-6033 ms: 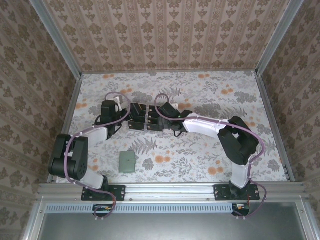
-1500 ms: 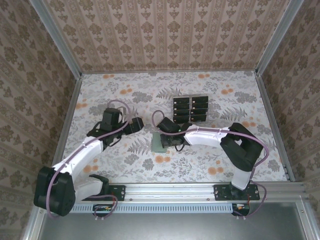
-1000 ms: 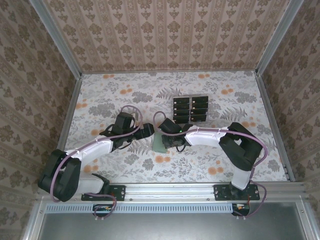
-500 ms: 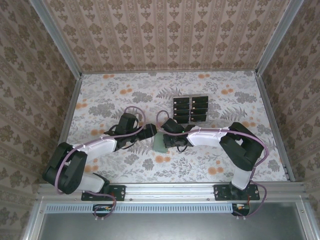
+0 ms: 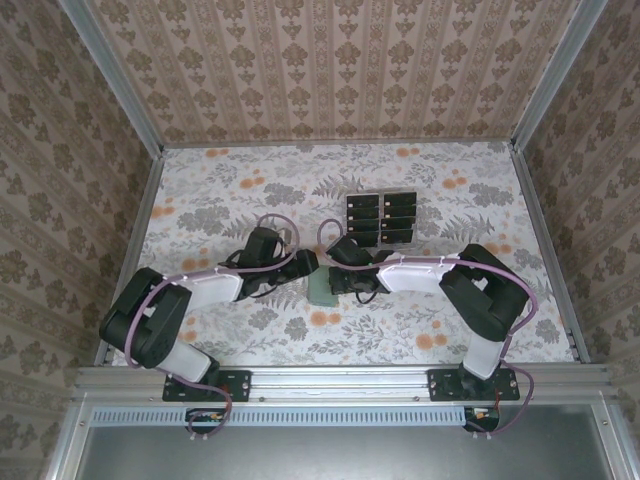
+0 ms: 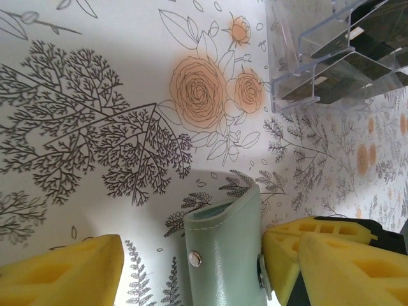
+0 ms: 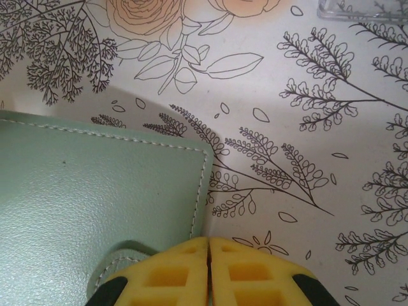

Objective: Put the credit cards into the card holder
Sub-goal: Pick up the card holder from the center of the table.

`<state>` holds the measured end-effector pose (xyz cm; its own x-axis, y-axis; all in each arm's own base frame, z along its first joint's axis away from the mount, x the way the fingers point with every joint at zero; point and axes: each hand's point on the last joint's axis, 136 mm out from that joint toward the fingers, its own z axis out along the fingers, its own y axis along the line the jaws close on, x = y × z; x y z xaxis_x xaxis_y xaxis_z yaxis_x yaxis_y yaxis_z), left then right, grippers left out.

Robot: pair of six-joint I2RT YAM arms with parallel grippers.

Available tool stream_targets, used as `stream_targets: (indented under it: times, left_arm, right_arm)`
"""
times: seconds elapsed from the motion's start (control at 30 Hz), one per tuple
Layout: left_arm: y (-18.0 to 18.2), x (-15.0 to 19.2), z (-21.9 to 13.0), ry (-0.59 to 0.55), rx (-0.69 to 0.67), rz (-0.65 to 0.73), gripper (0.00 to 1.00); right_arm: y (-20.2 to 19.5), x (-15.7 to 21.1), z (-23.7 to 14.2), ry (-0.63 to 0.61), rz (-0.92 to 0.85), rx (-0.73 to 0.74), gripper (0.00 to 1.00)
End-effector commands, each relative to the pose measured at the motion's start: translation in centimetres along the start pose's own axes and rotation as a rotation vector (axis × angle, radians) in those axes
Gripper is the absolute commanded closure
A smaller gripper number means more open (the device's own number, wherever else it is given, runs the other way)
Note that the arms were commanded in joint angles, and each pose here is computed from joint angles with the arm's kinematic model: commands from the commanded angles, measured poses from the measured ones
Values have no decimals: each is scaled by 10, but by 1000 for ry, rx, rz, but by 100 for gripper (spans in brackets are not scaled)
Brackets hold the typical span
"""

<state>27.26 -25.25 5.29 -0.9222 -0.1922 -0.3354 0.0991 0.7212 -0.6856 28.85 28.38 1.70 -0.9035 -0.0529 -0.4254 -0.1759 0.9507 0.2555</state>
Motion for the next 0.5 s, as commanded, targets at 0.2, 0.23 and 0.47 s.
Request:
stream_targets:
  times: [0.2, 0.23, 0.47]
  left_arm:
    - [-14, 0, 11, 5, 55, -1, 40]
    - [-14, 0, 12, 7, 57, -1, 42]
    - [-13, 4, 18, 13, 74, -13, 53]
  right_arm:
    - [-20, 27, 12, 78, 17, 47, 90]
    - [-20, 27, 12, 78, 17, 48, 90]
    - [-19, 25, 12, 77, 17, 46, 90]
